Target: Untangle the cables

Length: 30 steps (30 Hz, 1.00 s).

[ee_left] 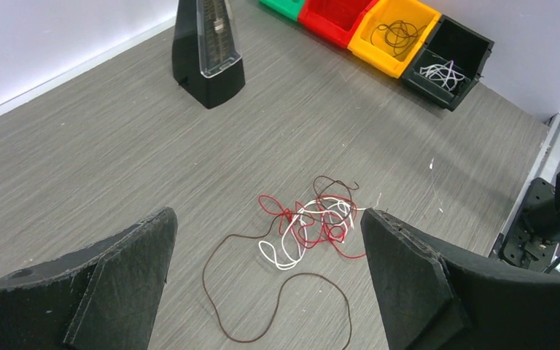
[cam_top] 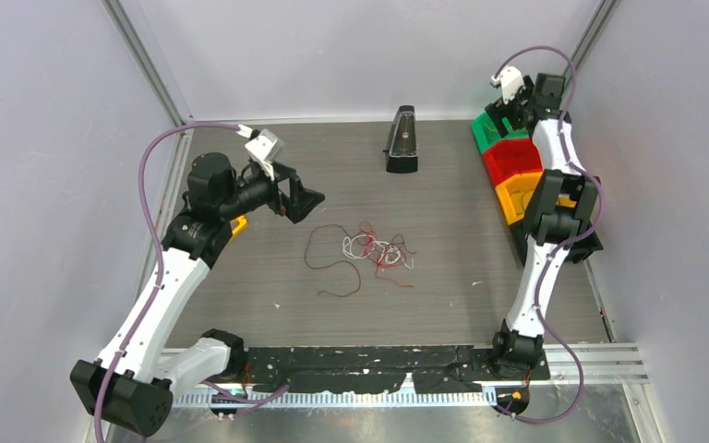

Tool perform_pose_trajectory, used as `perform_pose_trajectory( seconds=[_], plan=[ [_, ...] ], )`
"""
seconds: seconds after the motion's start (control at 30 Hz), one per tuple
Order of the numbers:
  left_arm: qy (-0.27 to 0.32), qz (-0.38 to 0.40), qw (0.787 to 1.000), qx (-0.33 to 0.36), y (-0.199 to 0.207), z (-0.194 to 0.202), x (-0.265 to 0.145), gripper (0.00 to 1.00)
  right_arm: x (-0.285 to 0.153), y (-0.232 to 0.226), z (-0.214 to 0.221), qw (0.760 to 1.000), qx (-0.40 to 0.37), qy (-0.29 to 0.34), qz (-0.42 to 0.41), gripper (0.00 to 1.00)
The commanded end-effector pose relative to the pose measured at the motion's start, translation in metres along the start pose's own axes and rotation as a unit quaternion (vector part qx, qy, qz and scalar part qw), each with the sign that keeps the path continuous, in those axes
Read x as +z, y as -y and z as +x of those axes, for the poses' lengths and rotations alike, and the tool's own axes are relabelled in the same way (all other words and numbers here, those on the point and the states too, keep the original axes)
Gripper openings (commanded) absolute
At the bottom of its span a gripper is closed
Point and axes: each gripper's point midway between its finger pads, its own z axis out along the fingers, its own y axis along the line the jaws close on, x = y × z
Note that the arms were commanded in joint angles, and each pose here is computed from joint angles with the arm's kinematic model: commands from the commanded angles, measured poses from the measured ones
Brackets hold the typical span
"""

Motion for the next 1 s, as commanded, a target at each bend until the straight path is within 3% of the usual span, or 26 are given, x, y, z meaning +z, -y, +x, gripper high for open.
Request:
perform_pose_trajectory(
  seconds=[0.0,0.07,0.23,0.33,0.47,0.57,0.67,0.73,0.87,0.97],
  plan=[
    [-0.004,-0.041,0.999,-0.013,-0.012,-0.001,-0.008,1.00,-0.102,0.029,-0.114,0.995,0.004,0.100,0.018,0.93],
    [-0.039,-0.073,0.996,-0.045,-0.027,0.019,-0.008,0.99,-0.127,0.017,-0.126,0.995,0.014,0.101,-0.005,0.96],
    [-0.112,-0.033,0.987,-0.107,-0.021,0.064,0.003,0.99,-0.188,-0.057,-0.142,0.991,0.053,0.068,-0.106,0.99],
    [-0.141,-0.019,0.979,-0.148,-0.020,0.093,0.013,0.86,-0.214,-0.142,-0.145,0.974,0.088,0.045,-0.205,0.97],
    [-0.169,0.012,0.967,-0.192,-0.018,0.122,0.038,0.66,-0.239,-0.267,-0.137,0.932,0.111,0.013,-0.344,0.90],
    [-0.209,0.029,0.956,-0.202,-0.017,0.147,0.060,0.56,-0.246,-0.330,-0.136,0.913,0.103,0.013,-0.395,0.87],
    [-0.234,-0.002,0.945,-0.228,-0.033,0.170,0.073,0.51,-0.242,-0.378,-0.118,0.899,0.108,-0.014,-0.424,0.87],
    [-0.248,-0.033,0.941,-0.226,-0.047,0.179,0.075,0.51,-0.232,-0.402,-0.111,0.898,0.098,-0.035,-0.428,0.87],
    [-0.263,-0.087,0.945,-0.174,-0.075,0.188,0.074,0.63,-0.211,-0.426,-0.102,0.902,0.095,-0.061,-0.417,0.87],
    [-0.323,-0.113,0.925,-0.167,-0.087,0.211,0.075,0.66,-0.198,-0.436,-0.094,0.901,0.086,-0.083,-0.417,0.87]
  ],
)
